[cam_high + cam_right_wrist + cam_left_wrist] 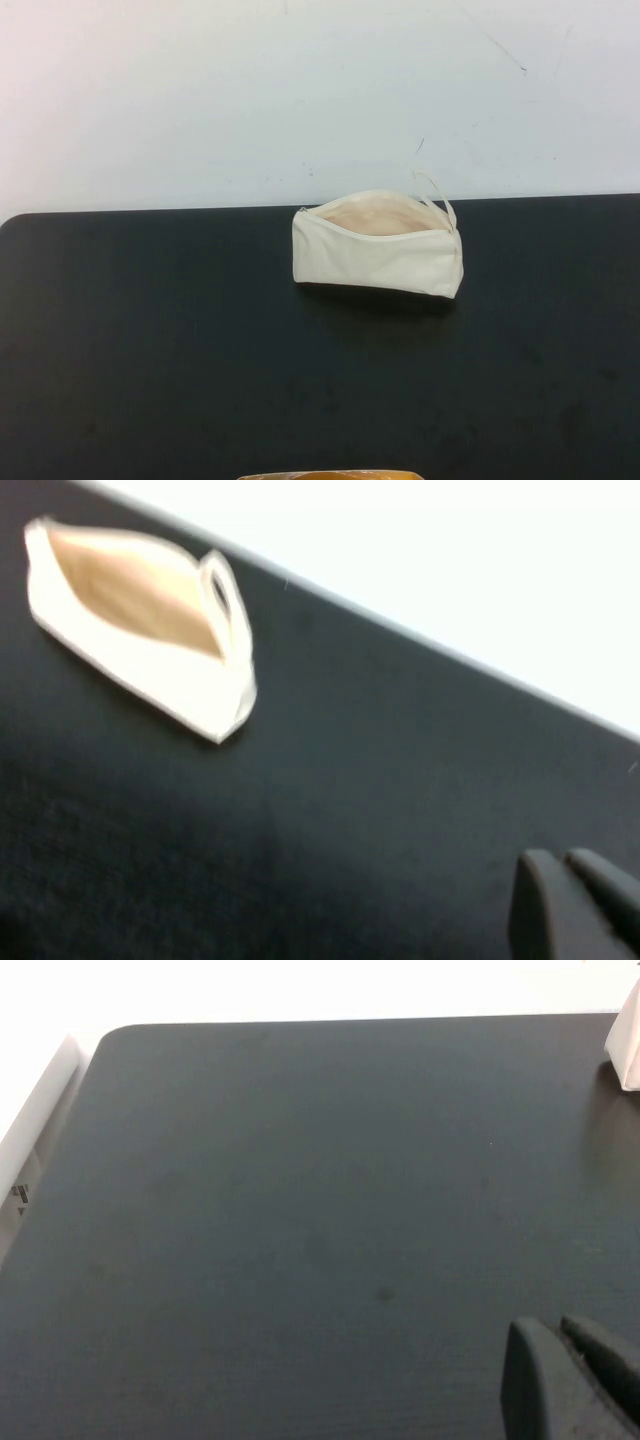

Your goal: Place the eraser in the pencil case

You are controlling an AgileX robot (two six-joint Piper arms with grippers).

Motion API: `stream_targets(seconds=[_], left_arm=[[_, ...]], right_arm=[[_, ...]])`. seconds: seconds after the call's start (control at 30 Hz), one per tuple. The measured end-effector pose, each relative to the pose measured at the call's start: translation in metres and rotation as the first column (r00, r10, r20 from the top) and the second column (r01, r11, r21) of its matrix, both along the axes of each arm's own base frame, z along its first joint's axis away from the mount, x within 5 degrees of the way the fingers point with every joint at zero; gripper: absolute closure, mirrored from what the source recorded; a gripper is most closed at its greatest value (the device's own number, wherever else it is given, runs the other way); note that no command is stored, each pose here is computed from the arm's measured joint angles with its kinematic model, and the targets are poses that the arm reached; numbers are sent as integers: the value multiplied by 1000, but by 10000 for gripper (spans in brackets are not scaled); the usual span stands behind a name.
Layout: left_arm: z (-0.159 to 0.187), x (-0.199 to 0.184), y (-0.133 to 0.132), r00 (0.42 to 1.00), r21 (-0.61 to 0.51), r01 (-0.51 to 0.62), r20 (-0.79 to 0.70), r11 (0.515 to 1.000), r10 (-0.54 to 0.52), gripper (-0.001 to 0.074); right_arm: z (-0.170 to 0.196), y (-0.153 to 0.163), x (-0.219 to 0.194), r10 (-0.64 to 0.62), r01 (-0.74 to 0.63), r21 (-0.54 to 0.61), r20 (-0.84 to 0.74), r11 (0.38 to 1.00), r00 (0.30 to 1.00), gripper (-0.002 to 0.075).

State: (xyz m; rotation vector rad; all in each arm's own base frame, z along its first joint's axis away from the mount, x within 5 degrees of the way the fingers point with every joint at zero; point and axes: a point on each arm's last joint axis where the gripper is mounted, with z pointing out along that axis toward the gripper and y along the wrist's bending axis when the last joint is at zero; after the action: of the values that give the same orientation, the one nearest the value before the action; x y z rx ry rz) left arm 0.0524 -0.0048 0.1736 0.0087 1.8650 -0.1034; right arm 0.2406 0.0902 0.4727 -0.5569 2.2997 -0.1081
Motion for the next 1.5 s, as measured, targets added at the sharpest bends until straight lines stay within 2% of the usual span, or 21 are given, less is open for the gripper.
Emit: stream_targets(seconds=[0.23, 0.33, 0.43, 0.5, 0.6, 0.73, 1.0, 1.3, 1.5], left_arm=[[0, 0, 0, 1000, 0, 0, 0, 1000, 0, 736], [0, 0, 0, 1000, 0, 0, 0, 1000, 0, 737], [0, 0, 0, 1000, 0, 0, 0, 1000, 0, 736], [0, 0, 0, 1000, 0, 0, 0, 1000, 0, 736], [0, 0, 0, 1000, 0, 0, 0, 1000, 0, 736], [0, 0, 0, 1000, 0, 0, 0, 1000, 0, 736], [0, 0, 0, 1000, 0, 0, 0, 1000, 0, 736], [0, 0, 0, 1000, 0, 0, 0, 1000, 0, 736], [0, 0, 0, 1000, 0, 0, 0, 1000, 0, 736]], right_arm=[[-57, 24, 49, -3, -10, -69, -185, 998, 983, 726], [-61, 25, 42, 14, -22, -37, -214, 999, 977, 726], [-49, 18, 17, 39, -35, 24, -196, 999, 980, 726], [-35, 8, -5, 69, -65, 32, -140, 997, 988, 726], [-15, -12, -44, 117, -118, 27, 35, 993, 993, 726], [-17, -38, -79, 88, -117, 72, 318, 990, 944, 726], [-108, -80, -130, -84, 30, 104, 566, 994, 820, 726], [-237, -98, -175, -230, 216, 89, 531, 972, 816, 727], [-292, -101, -184, -283, 278, 89, 515, 956, 809, 727]])
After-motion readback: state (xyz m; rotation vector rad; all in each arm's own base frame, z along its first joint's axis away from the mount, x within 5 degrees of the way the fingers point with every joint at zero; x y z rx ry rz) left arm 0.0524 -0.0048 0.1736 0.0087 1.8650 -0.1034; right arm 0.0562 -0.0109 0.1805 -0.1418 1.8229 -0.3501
